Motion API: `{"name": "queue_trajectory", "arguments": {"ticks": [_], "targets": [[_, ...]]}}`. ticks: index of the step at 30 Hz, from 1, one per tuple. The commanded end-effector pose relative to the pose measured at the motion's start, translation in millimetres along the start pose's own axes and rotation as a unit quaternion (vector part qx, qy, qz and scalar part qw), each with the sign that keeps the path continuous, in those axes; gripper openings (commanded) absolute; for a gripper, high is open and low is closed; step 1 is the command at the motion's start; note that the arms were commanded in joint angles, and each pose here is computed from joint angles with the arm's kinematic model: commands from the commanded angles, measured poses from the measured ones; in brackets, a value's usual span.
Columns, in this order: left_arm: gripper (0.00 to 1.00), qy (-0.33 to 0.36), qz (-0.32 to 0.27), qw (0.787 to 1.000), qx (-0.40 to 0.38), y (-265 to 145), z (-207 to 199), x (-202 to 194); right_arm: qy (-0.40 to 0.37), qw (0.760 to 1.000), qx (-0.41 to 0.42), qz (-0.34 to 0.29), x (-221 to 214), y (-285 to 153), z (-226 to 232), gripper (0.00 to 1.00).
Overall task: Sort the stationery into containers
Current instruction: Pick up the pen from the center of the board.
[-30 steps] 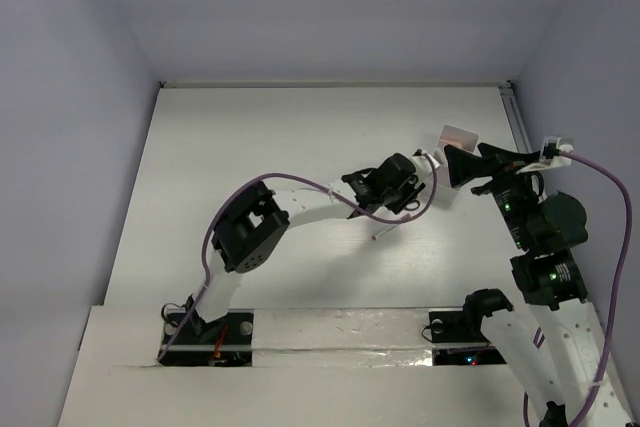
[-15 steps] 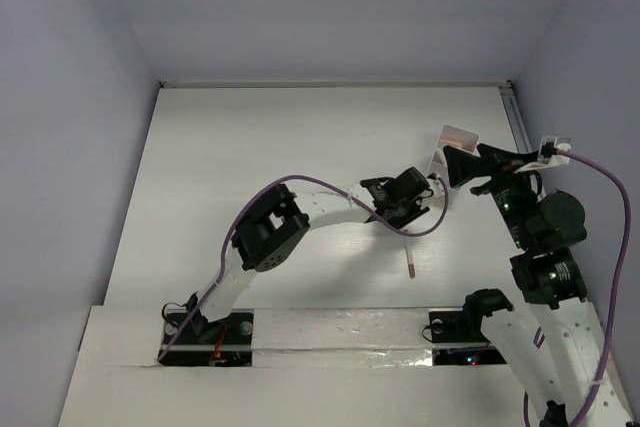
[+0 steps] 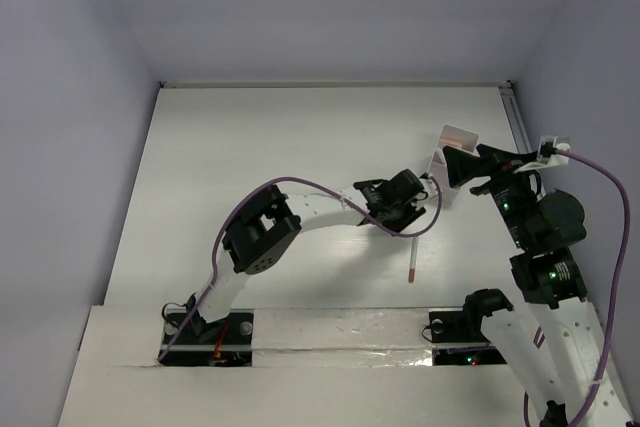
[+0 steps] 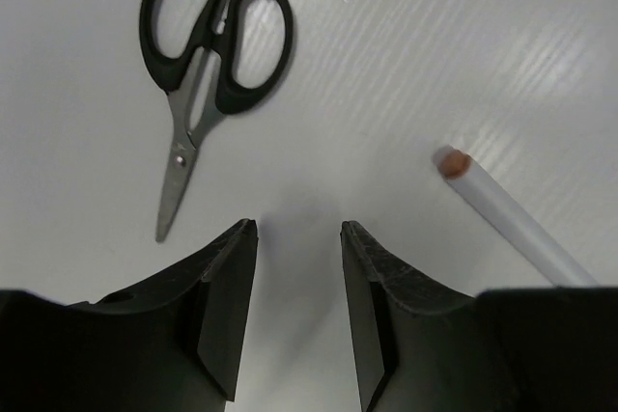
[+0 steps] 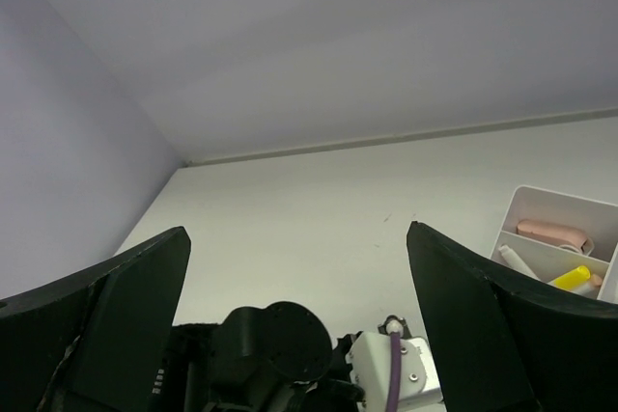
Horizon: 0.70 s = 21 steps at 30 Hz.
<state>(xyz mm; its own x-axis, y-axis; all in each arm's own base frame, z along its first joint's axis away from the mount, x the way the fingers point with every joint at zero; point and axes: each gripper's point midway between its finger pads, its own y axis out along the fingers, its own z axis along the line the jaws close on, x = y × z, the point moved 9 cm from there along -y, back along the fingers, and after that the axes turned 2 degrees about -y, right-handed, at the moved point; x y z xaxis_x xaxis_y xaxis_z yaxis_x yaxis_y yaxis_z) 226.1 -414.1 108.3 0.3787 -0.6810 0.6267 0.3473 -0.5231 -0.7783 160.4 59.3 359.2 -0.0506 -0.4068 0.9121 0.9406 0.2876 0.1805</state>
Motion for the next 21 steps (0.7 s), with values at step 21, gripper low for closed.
{"name": "queue_trajectory", "arguments": {"ticks": [21], "targets": [[0.49, -0.232, -0.016, 0.973, 0.009, -19, -55, 33, -0.014, 0.999, 0.022, -0.024, 20, -7, 10, 1.00]]}}
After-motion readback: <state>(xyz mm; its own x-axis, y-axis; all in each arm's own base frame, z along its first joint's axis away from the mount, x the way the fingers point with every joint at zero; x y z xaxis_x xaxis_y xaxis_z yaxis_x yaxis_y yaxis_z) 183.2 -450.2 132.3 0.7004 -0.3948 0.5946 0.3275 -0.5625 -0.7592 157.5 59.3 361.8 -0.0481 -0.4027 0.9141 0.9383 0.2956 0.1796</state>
